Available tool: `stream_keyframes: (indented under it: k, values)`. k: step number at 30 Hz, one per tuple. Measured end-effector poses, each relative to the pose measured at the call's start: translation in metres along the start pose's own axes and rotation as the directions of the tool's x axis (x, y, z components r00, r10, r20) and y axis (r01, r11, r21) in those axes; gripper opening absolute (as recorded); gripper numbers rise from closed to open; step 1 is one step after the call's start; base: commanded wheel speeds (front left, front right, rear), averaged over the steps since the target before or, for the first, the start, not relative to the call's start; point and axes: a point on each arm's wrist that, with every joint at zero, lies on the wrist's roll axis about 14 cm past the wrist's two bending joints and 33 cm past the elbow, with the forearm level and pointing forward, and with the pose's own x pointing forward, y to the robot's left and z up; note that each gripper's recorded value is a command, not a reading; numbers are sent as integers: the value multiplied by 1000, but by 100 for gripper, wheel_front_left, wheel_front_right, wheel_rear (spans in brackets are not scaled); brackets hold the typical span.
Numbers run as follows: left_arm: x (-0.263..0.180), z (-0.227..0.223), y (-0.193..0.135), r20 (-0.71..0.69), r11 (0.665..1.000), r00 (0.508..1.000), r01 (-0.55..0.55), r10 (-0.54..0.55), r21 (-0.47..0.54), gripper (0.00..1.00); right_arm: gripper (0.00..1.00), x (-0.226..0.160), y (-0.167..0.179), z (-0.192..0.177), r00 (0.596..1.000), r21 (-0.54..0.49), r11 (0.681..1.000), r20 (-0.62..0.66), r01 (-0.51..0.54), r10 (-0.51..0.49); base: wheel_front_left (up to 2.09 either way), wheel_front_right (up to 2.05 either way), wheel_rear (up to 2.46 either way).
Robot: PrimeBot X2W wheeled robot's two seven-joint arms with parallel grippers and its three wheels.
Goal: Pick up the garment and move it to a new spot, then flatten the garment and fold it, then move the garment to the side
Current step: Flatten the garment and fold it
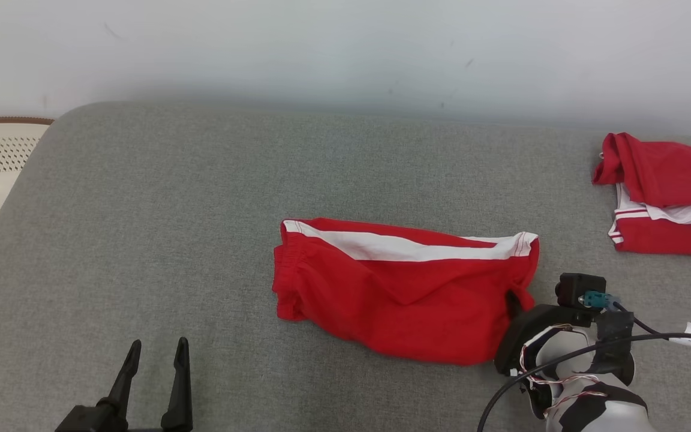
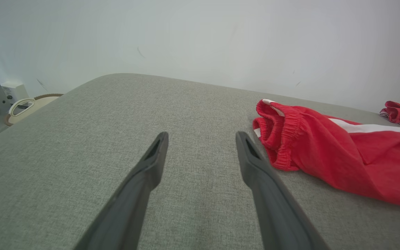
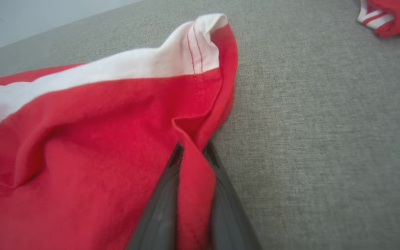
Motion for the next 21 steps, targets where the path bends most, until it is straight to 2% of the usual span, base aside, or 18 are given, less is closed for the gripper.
stream_keyframes:
  k: [3, 8, 16, 21]
  values:
    - [0, 0, -1, 0, 1000, 1000, 2, -2, -1, 100, 0, -1, -1, 5, 1000, 4, 1000, 24, 1, -1, 0, 0, 0]
    - [-1, 4, -1, 10, 1000, 1000, 1, -1, -4, 100, 0, -7, -21, 21, 996, 2, 999, 78, 34, -34, 0, 0, 0]
    - [-5, 5, -6, 13, 1000, 1000, 11, -11, -9, 100, 0, -25, -54, 24, 992, -33, 997, 107, 73, -69, 0, 0, 0]
    - [-3, 4, -13, 13, 999, 999, 30, -30, -14, 100, 0, -28, -40, 35, 989, 6, 1000, 145, 23, -24, 0, 0, 0]
